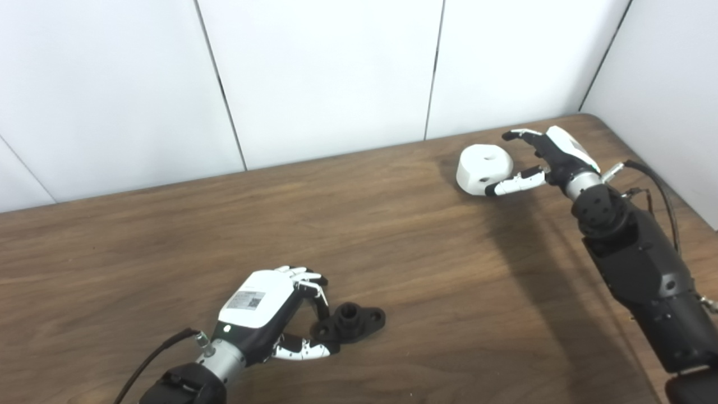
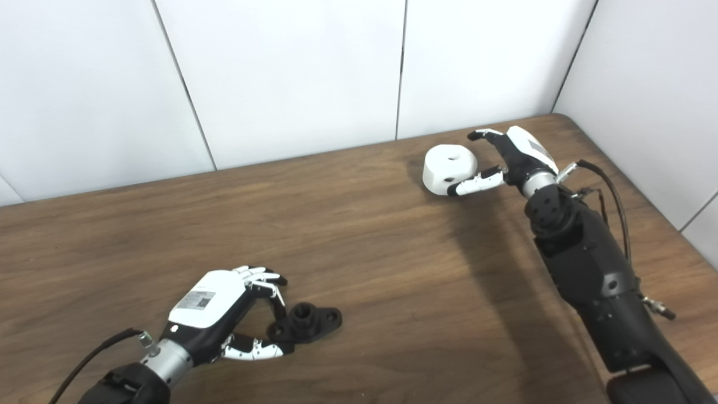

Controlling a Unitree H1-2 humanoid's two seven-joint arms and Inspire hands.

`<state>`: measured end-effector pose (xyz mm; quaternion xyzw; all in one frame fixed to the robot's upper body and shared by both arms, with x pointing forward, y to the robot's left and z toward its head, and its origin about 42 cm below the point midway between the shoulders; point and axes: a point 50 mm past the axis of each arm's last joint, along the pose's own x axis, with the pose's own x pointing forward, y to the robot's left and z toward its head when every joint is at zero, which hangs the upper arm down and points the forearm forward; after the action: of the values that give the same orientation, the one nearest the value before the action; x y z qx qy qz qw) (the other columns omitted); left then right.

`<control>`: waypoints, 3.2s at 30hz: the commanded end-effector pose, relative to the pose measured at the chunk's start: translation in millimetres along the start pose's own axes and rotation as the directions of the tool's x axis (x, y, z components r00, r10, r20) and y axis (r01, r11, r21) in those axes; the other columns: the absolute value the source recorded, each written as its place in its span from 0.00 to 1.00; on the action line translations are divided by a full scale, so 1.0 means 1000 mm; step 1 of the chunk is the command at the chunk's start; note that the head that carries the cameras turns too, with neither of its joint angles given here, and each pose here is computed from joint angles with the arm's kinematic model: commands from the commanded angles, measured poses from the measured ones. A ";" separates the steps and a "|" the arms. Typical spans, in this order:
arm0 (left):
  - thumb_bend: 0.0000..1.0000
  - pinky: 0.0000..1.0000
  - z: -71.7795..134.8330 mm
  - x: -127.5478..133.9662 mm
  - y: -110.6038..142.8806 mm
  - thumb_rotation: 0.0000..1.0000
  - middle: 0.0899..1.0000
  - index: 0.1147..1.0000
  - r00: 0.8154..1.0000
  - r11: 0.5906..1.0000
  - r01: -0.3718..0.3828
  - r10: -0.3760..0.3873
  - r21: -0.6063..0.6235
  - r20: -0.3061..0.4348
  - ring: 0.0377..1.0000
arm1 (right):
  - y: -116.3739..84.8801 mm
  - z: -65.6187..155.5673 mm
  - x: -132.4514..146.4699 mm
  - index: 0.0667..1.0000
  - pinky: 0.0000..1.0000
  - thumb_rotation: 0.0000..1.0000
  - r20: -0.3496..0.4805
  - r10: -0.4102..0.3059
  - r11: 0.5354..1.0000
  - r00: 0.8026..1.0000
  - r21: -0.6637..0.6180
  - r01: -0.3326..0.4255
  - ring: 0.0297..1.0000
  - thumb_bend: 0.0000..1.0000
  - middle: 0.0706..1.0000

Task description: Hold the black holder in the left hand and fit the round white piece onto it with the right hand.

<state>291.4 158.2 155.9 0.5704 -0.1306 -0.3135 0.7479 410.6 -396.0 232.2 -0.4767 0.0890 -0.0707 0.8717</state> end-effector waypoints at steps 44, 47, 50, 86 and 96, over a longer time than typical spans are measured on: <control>0.51 0.93 -0.020 -0.020 -0.049 0.05 0.80 0.42 0.969 0.975 0.221 -0.221 -0.006 -0.109 0.89 | -0.046 0.032 0.035 0.72 0.92 0.29 0.011 -0.012 1.000 1.000 -0.002 0.012 0.94 0.87 0.90; 0.51 0.93 -0.019 -0.020 -0.049 0.05 0.80 0.42 0.969 0.976 0.220 -0.219 -0.011 -0.110 0.89 | -0.046 0.033 0.036 0.72 0.92 0.27 0.010 0.002 1.000 1.000 -0.012 -0.002 0.94 0.88 0.90; 0.51 0.93 -0.019 -0.020 -0.049 0.05 0.80 0.42 0.969 0.975 0.221 -0.221 -0.013 -0.113 0.89 | -0.045 0.034 0.035 0.72 0.92 0.26 0.013 0.010 1.000 1.000 -0.019 -0.010 0.94 0.88 0.90; 0.51 0.93 -0.019 -0.018 -0.049 0.05 0.80 0.42 0.970 0.976 0.215 -0.216 -0.018 -0.109 0.88 | -0.040 0.032 0.034 0.45 0.88 0.14 0.128 -0.106 0.994 0.986 -0.005 0.108 0.87 0.53 0.77; 0.51 0.93 -0.019 -0.017 -0.050 0.05 0.80 0.42 0.970 0.976 0.215 -0.216 -0.020 -0.112 0.88 | -0.035 0.031 0.034 0.45 0.88 0.14 0.156 -0.113 0.993 0.981 -0.012 0.116 0.87 0.52 0.76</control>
<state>291.0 156.6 154.4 0.5670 -0.1296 -0.3112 0.7516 442.6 -393.6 245.2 -0.4889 0.0448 -0.0580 0.8693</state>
